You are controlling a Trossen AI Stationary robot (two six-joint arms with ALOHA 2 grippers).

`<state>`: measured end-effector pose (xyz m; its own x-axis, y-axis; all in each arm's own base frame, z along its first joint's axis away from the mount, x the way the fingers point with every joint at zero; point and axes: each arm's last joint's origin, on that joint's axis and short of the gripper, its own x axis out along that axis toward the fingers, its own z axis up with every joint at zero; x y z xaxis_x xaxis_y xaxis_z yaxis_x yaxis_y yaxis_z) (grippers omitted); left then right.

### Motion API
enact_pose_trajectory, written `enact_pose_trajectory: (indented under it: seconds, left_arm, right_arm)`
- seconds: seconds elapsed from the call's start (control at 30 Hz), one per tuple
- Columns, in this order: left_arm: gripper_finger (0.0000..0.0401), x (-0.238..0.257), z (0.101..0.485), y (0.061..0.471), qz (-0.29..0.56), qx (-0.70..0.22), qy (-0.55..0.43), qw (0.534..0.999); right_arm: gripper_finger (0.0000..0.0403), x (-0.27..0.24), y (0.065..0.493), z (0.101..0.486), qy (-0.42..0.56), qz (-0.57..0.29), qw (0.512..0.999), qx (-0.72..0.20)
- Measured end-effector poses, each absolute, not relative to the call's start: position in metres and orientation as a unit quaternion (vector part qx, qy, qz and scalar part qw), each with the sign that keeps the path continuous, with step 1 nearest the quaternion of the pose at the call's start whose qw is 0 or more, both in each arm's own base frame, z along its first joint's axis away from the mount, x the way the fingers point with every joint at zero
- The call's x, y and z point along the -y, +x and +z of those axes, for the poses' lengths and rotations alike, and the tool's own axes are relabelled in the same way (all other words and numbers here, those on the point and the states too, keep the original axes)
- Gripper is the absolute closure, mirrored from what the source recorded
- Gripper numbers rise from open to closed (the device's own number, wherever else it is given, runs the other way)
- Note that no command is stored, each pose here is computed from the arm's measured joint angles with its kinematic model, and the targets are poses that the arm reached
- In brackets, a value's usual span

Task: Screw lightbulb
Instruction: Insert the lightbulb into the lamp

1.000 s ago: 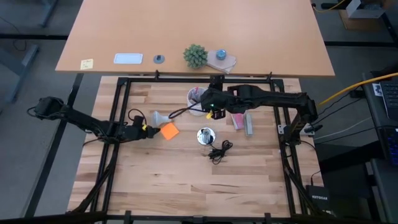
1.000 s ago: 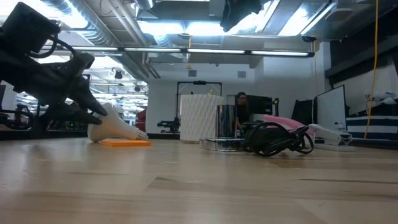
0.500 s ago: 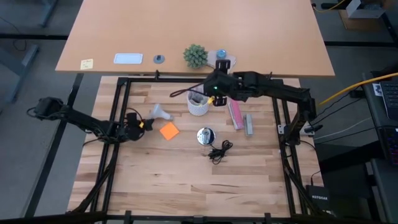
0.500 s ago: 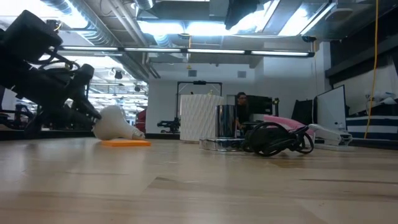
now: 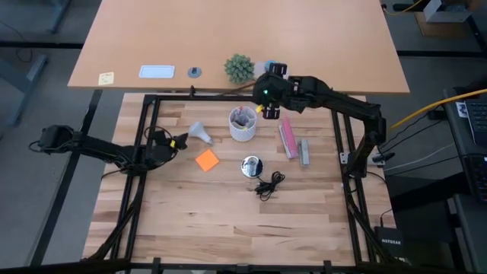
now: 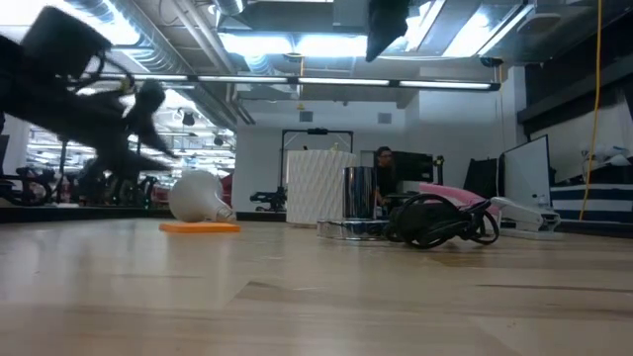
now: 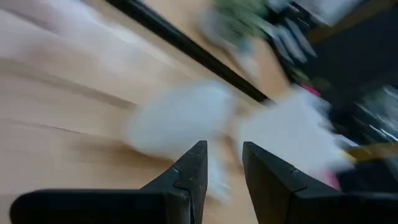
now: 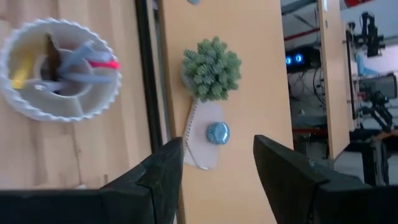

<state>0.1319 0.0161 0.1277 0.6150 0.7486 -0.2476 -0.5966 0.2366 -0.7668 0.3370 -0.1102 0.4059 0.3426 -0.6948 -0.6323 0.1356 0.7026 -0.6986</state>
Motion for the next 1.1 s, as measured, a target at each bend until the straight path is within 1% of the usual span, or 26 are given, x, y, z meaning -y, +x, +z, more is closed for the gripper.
enact_pose_trajectory:
  seconds: [0.07, 0.13, 0.27, 0.37, 0.57, 0.67, 0.8, 0.97, 1.1]
  left_arm:
    - [0.0308, -0.012, 0.134, 0.136, 0.389, 0.091, -0.453, 0.797]
    - [0.0308, -0.009, 0.139, 0.138, 0.37, 0.099, -0.46, 0.801]
    - [0.0308, -0.004, 0.148, 0.145, 0.354, 0.096, -0.469, 0.803]
    - [0.0308, 0.001, 0.155, 0.158, 0.349, 0.087, -0.472, 0.805]
    - [0.0308, 0.007, 0.161, 0.202, 0.375, 0.06, -0.464, 0.8]
    - [0.0308, 0.005, 0.154, 0.223, 0.399, 0.047, -0.459, 0.793]
    - [0.0308, 0.001, 0.143, 0.246, 0.424, 0.048, -0.476, 0.769]
    - [0.0308, -0.01, 0.133, 0.263, 0.453, 0.062, -0.493, 0.74]
    - [0.0308, -0.017, 0.133, 0.264, 0.465, 0.054, -0.466, 0.751]
  right_arm:
    - [0.0203, 0.12, 0.334, 0.406, -0.269, -0.28, 0.767, -0.51]
    - [0.0203, 0.128, 0.331, 0.406, -0.262, -0.29, 0.764, -0.514]
    - [0.0203, 0.146, 0.323, 0.406, -0.248, -0.31, 0.755, -0.521]
    - [0.0203, 0.158, 0.317, 0.406, -0.238, -0.324, 0.749, -0.526]
    - [0.0203, 0.178, 0.306, 0.404, -0.214, -0.333, 0.746, -0.536]
    - [0.0203, 0.184, 0.301, 0.403, -0.202, -0.325, 0.749, -0.541]
    - [0.0203, 0.19, 0.295, 0.401, -0.189, -0.315, 0.747, -0.554]
    - [0.0203, 0.203, 0.286, 0.4, -0.188, -0.306, 0.743, -0.565]
    - [0.0203, 0.217, 0.276, 0.4, -0.171, -0.297, 0.751, -0.564]
